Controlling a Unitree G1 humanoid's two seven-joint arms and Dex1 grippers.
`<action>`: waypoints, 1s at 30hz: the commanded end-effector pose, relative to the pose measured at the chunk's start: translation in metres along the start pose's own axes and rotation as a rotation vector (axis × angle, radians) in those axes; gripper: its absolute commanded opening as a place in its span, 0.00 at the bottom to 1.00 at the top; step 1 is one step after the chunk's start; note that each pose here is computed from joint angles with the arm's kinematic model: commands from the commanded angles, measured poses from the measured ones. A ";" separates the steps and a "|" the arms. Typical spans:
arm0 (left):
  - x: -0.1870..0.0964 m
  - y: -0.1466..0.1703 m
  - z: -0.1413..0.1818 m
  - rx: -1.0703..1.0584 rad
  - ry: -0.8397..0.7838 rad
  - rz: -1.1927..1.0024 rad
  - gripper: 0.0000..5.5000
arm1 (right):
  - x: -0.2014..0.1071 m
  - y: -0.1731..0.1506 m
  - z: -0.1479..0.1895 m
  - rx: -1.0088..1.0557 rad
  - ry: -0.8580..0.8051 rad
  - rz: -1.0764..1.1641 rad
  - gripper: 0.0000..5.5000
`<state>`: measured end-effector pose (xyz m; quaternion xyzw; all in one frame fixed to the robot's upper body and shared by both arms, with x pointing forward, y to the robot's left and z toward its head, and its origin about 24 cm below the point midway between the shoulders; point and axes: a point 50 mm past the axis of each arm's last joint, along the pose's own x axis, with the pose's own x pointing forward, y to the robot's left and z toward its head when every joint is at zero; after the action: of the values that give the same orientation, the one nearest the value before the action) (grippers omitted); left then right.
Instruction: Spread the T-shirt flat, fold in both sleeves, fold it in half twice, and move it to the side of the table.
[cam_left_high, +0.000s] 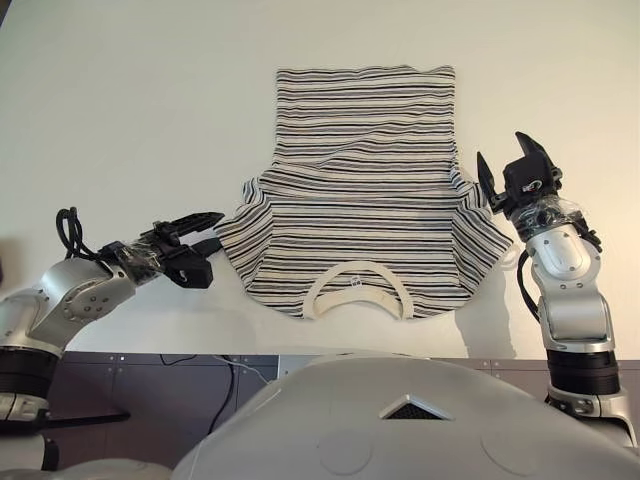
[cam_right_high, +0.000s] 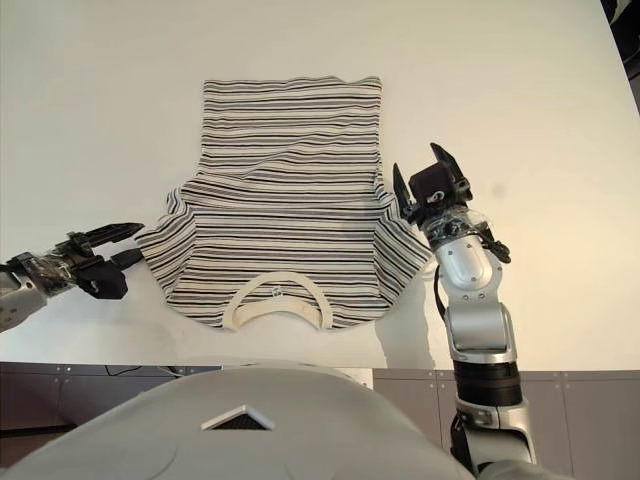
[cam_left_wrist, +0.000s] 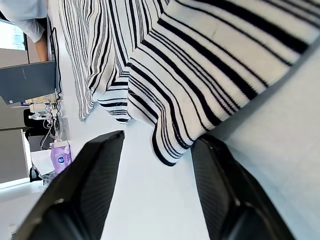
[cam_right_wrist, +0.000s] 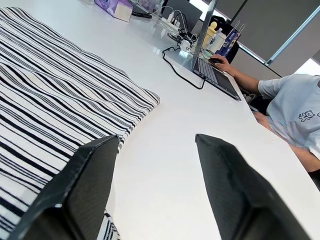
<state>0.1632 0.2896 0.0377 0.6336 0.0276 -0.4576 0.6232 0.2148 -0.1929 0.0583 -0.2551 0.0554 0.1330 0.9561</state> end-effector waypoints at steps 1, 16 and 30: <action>0.012 -0.025 -0.002 0.013 0.011 -0.141 0.32 | 0.004 0.006 0.001 0.020 0.000 0.002 0.52; 0.008 -0.034 0.002 0.024 0.021 -0.082 0.02 | 0.003 0.010 -0.002 0.056 0.004 -0.007 0.52; 0.019 0.042 0.064 -0.345 -0.153 0.492 0.02 | 0.009 -0.002 -0.007 0.024 0.012 0.034 0.52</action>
<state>0.1666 0.2260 0.0647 0.4808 -0.0915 -0.3369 0.8043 0.2179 -0.1929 0.0470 -0.2356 0.0725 0.1373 0.9594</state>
